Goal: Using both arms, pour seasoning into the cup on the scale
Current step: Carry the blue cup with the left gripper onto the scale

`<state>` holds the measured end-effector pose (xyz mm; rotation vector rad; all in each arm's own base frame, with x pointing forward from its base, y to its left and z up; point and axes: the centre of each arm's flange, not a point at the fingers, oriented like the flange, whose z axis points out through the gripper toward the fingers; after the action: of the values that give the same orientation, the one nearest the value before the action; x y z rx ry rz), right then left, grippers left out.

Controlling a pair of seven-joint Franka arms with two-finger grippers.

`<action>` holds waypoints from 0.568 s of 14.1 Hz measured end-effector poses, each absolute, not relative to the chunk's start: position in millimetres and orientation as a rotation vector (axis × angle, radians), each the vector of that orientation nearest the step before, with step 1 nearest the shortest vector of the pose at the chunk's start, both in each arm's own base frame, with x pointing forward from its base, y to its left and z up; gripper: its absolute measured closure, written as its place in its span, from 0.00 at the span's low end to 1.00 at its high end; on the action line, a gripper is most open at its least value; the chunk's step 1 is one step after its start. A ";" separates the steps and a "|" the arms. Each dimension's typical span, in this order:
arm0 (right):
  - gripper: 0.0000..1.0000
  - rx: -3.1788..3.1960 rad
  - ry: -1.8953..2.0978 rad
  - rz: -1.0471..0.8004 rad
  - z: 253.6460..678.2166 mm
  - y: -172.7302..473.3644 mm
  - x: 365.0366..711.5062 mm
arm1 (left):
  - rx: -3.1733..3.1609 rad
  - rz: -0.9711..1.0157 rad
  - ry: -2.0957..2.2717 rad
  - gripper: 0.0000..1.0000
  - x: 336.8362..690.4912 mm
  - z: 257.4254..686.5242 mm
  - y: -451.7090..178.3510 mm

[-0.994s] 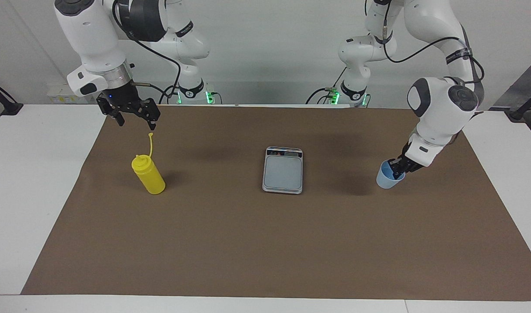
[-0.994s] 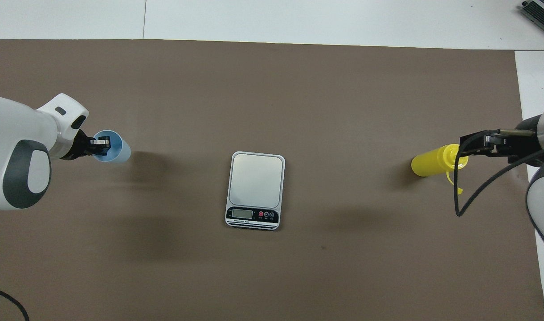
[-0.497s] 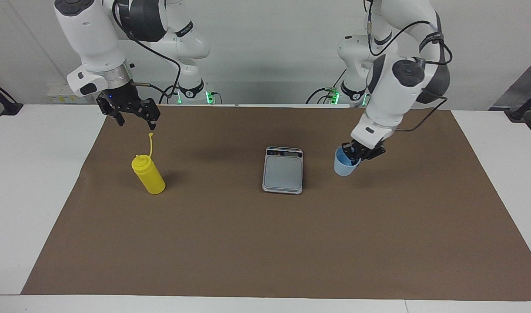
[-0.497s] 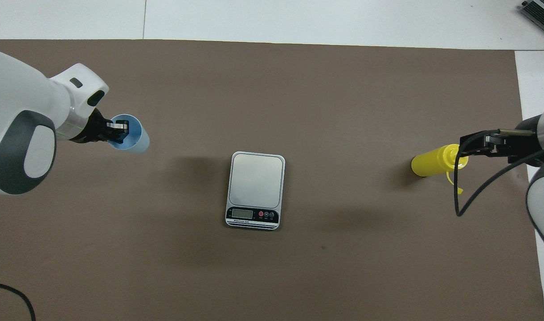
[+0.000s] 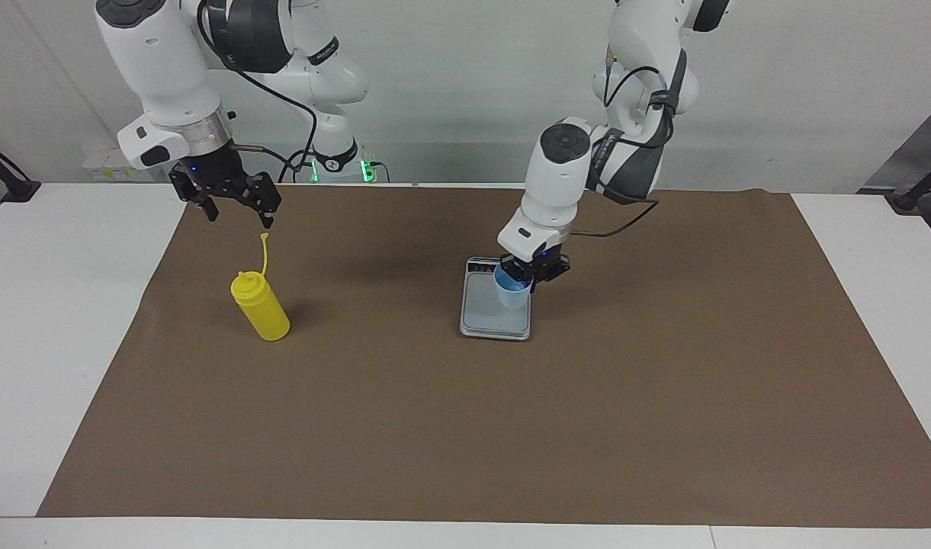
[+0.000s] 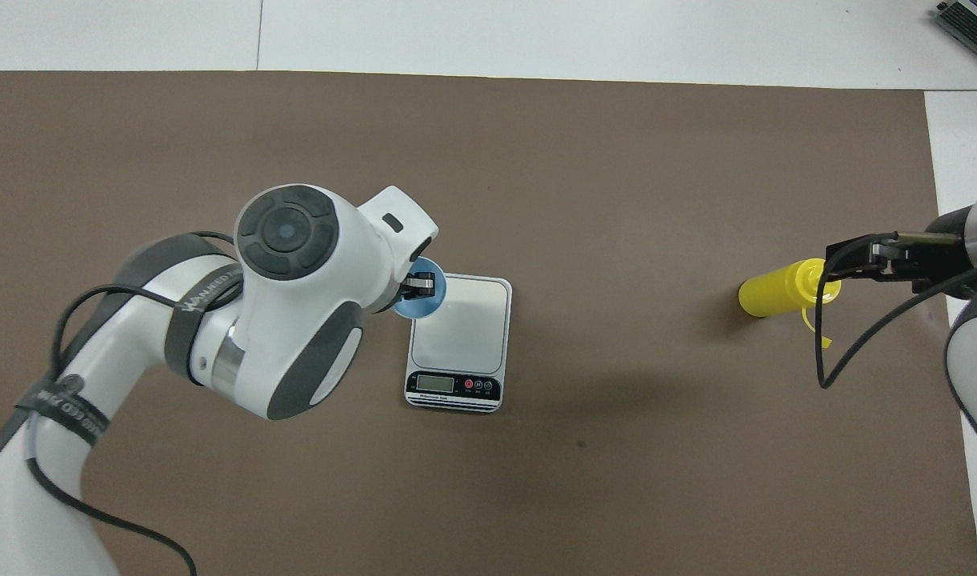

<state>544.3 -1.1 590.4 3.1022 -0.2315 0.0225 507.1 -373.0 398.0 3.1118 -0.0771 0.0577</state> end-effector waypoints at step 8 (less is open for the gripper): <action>0.00 3.102 -0.231 0.022 590.4 -1.1 544.3 | 3.112 0.054 -0.071 0.90 502.6 371.9 -382.6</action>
<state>544.3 -1.1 590.4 3.1022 -0.2315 0.0225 502.6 -382.6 371.9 3.1116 -0.0708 0.0537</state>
